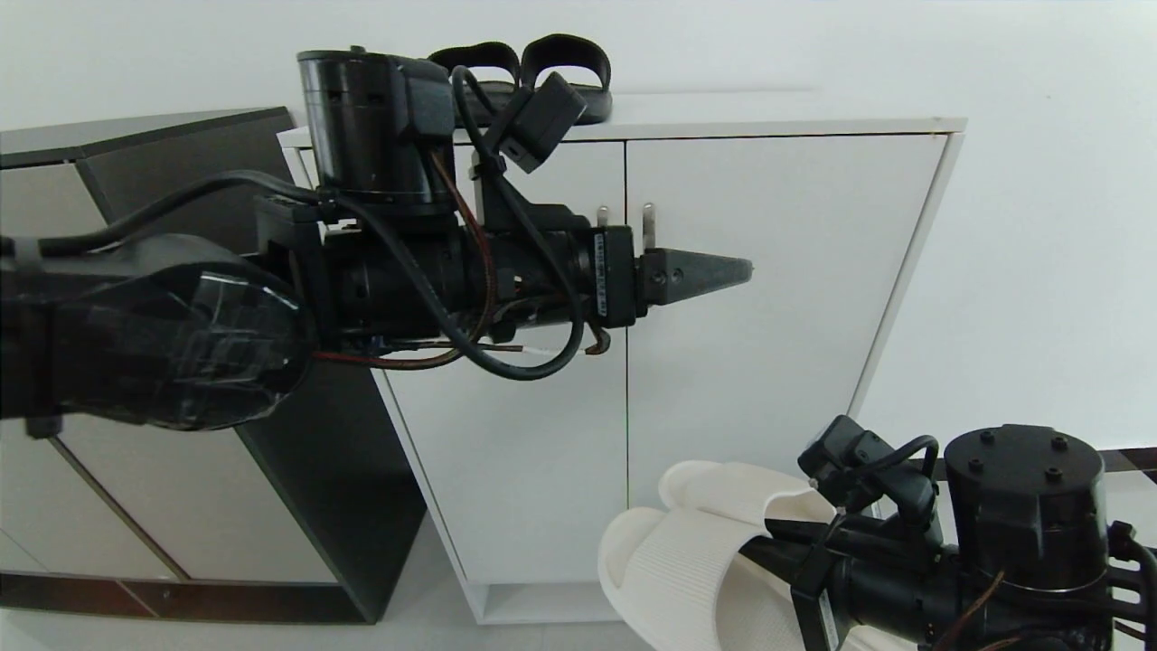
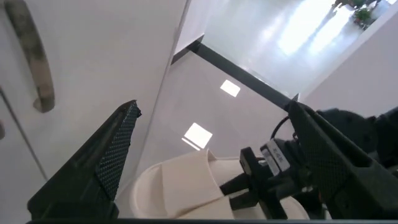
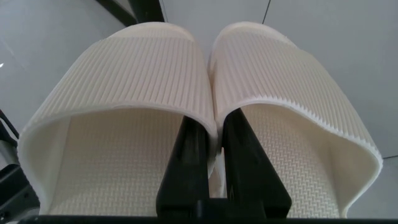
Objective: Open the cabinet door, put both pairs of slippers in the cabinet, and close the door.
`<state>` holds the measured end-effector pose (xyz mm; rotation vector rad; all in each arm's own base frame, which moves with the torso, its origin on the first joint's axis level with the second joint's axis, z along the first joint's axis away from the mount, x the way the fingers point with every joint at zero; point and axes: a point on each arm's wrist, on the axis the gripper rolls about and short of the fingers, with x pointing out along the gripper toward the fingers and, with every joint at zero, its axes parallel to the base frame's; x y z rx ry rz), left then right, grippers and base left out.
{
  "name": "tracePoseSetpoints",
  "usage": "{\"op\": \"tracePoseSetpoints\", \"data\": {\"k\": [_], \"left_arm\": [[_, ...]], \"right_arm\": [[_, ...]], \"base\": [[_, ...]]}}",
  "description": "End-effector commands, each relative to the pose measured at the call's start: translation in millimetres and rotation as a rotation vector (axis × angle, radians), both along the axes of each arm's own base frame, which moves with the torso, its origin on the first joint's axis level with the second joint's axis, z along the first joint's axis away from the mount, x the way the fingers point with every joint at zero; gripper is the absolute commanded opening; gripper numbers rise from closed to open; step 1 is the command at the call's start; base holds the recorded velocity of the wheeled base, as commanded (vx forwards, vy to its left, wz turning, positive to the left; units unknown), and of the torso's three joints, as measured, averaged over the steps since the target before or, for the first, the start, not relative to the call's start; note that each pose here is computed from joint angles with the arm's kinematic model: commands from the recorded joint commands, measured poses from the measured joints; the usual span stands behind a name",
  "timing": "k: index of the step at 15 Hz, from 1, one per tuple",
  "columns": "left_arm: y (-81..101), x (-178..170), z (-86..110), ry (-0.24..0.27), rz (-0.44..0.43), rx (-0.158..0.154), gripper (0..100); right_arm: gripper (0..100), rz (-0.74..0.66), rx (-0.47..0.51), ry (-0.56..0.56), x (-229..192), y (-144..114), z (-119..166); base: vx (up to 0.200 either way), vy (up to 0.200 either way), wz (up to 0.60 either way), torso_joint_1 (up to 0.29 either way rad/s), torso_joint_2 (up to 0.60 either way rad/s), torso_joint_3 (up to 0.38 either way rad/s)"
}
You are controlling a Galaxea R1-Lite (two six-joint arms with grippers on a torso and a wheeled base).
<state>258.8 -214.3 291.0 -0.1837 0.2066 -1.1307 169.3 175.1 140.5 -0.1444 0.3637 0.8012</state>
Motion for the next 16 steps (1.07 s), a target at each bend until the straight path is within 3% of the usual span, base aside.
{"op": "tracePoseSetpoints", "data": {"k": [1, 10, 16], "left_arm": [[-9.1, 13.8, -7.0, 0.018, 0.001, 0.005, 100], [2.5, 32.4, -11.6, 0.0, 0.139, 0.004, 100], [-2.8, 49.8, -16.5, -0.013, 0.191, -0.003, 100]], "right_arm": [[0, 0.001, -0.001, 0.0, 0.0, 0.3, -0.4], [0, 0.002, -0.004, -0.001, -0.2, 0.1, -0.8], [0, 0.001, -0.008, 0.0, -0.2, 0.1, -1.5]], "base": [[0.0, 0.0, 0.0, 0.0, 0.0, 0.0], [0.0, 0.0, 0.0, 0.0, 0.0, 0.0], [0.0, 0.0, 0.0, 0.0, 0.0, 0.0]]}}
